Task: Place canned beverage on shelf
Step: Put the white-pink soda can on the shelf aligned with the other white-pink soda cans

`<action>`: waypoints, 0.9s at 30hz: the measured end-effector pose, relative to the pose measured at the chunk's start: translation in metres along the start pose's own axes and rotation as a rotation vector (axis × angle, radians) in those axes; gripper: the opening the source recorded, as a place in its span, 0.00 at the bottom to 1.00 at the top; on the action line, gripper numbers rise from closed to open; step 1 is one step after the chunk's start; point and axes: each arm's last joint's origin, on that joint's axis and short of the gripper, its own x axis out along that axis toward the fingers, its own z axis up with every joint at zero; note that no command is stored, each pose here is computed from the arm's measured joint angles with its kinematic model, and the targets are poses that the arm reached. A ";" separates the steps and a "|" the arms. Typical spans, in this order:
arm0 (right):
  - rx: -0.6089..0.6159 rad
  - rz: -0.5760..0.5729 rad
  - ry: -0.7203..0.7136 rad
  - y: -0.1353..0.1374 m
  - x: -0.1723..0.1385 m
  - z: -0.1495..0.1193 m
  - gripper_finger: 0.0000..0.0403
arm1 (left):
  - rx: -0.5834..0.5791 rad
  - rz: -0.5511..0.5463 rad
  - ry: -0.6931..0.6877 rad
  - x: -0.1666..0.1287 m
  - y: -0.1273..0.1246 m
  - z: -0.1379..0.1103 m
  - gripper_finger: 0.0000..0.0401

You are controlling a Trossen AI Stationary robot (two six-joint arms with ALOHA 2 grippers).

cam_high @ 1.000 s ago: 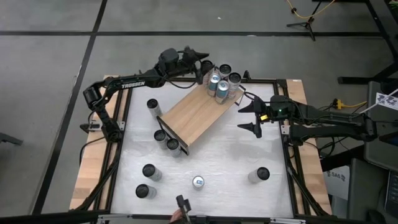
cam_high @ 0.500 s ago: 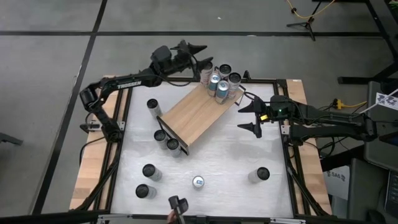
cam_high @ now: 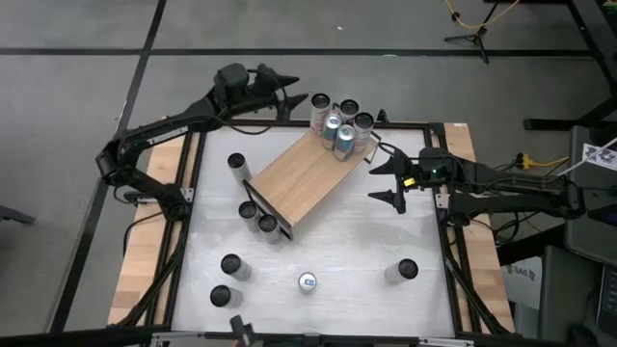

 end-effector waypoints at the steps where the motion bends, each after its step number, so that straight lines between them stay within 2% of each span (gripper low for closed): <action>1: 0.000 0.000 0.000 0.000 0.000 0.000 0.88 | -0.006 0.004 0.039 -0.003 0.000 -0.002 0.69; 10: 0.000 0.000 0.000 0.000 0.000 0.000 0.88 | -0.035 0.090 0.357 -0.003 0.004 -0.036 0.60; 20: 0.000 -0.001 0.000 0.000 0.000 0.000 0.88 | -0.045 0.098 0.489 0.026 0.008 -0.074 0.53; 27: 0.000 -0.003 0.000 0.000 0.000 0.000 0.88 | -0.047 0.095 0.488 0.044 0.010 -0.090 0.52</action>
